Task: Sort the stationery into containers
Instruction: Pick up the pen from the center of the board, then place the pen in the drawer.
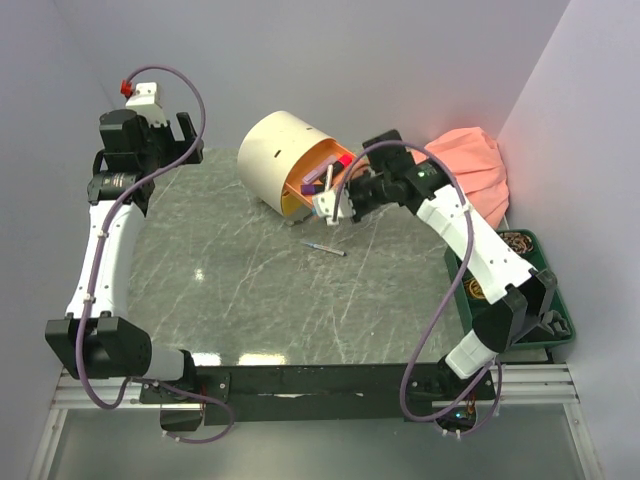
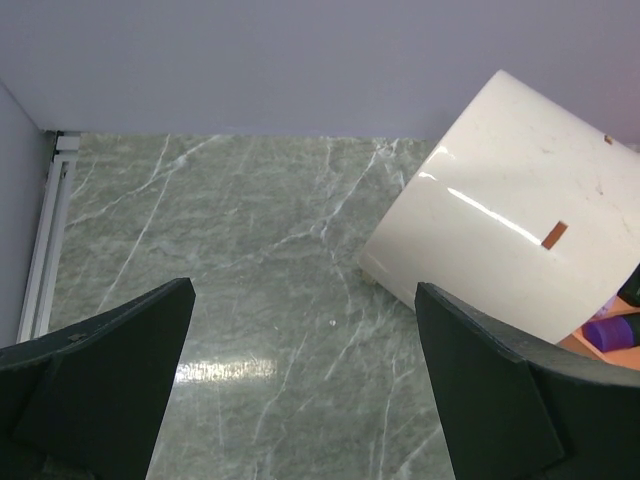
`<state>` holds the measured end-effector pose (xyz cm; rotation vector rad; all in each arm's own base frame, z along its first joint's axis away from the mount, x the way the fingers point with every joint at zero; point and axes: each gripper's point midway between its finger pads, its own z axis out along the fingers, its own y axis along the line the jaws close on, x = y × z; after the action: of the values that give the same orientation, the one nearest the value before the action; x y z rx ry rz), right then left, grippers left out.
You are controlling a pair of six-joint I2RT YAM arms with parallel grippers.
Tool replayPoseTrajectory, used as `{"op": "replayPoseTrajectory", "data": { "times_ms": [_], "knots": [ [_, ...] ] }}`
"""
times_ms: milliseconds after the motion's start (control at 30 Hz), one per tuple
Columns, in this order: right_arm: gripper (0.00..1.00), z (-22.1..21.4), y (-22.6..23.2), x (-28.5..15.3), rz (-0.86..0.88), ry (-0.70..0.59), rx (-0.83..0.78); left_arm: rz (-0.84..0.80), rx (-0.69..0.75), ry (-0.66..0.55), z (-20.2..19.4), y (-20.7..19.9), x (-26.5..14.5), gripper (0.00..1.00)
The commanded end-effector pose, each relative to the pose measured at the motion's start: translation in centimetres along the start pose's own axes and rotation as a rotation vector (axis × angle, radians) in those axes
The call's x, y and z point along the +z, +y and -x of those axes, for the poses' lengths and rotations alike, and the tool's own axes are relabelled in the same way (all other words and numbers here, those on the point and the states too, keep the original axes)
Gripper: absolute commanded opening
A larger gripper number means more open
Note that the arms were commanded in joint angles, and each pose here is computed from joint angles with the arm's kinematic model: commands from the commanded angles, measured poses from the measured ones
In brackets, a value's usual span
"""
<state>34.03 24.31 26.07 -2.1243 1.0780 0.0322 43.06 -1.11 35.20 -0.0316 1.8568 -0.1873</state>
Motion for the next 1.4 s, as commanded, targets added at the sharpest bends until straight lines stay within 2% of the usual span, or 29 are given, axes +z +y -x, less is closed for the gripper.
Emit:
{"op": "replayPoseTrajectory", "data": {
  "times_ms": [0, 167, 300, 400, 433, 567, 667, 833, 933, 967, 1000, 1033, 1067, 1100, 1167, 1200, 1233, 1300, 1367],
  "knots": [
    [0.0, -1.1, -5.3, -1.0, -0.158, 0.068, 0.042, -0.021, -0.013, -0.091, 3.6, -0.5, 0.0, 1.0],
    [0.0, -2.6, -10.6, -0.5, -0.277, 0.11, 0.012, -0.031, -0.017, -0.093, 3.8, -0.7, 0.3, 1.0],
    [0.0, -4.7, -13.0, 0.9, -0.32, 0.176, -0.018, -0.019, -0.012, -0.098, 3.8, -0.5, -0.1, 1.0],
    [0.04, -5.9, -14.2, 2.0, -0.324, 0.204, -0.042, 0.006, -0.006, -0.101, 3.8, -0.1, -0.3, 1.0],
    [0.08, -6.3, -14.5, 2.5, -0.33, 0.215, -0.045, 0.01, -0.001, -0.103, 3.8, 0.0, -0.4, 1.0],
    [0.34, -6.6, -15.8, 2.6, -0.381, 0.225, -0.057, 0.015, 0.001, -0.108, 4.0, 0.0, -0.6, 0.99],
    [0.48, -6.5, -16.7, 1.9, -0.448, 0.225, -0.042, 0.013, 0.001, -0.108, 4.0, 0.0, -0.5, 1.0],
    [0.54, -5.5, -17.0, 0.1, -0.502, 0.202, -0.002, 0.003, -0.007, -0.109, 4.0, -0.2, -0.5, 0.99],
    [0.54, -3.9, -16.8, -1.9, -0.545, 0.139, 0.069, -0.001, -0.012, -0.114, 4.1, -0.3, -0.6, 1.0],
    [0.54, -3.4, -16.3, -2.1, -0.551, 0.103, 0.137, 0.0, -0.014, -0.115, 4.2, -0.3, -0.7, 1.0],
    [0.54, -1.5, -16.2, -3.8, -0.568, 0.029, 0.154, 0.006, -0.012, -0.118, 4.2, -0.2, -0.8, 0.99],
    [0.54, -1.1, -14.9, -3.6, -0.547, -0.009, 0.206, 0.008, -0.012, -0.118, 4.2, -0.2, -0.9, 0.99],
    [0.54, -0.3, -13.9, -3.8, -0.546, -0.089, 0.345, 0.01, -0.013, -0.116, 4.1, -0.2, -1.0, 1.0],
    [0.54, 2.2, -13.7, -6.4, -0.573, -0.209, 0.371, 0.009, -0.013, -0.112, 3.8, -0.2, -1.2, 0.99],
    [0.55, 1.9, -9.8, -5.3, -0.495, -0.326, 0.607, 0.008, -0.017, -0.101, 3.2, -0.2, -1.4, 0.99],
    [0.55, 4.2, -9.1, -7.4, -0.49, -0.442, 0.599, 0.002, -0.021, -0.087, 2.4, -0.3, -1.6, 0.99],
    [0.54, 3.6, -6.0, -5.4, -0.417, -0.469, 0.726, 0.0, -0.022, -0.08, 2.1, -0.4, -1.8, 0.99],
    [0.54, 4.0, -4.1, -6.4, -0.407, -0.525, 0.777, -0.002, -0.027, -0.068, 1.4, -0.4, -2.2, 1.0],
    [0.53, 3.6, -0.7, -4.9, -0.309, -0.56, 0.858, -0.003, -0.025, -0.063, 1.0, -0.4, -2.3, 1.0]
  ]
}}
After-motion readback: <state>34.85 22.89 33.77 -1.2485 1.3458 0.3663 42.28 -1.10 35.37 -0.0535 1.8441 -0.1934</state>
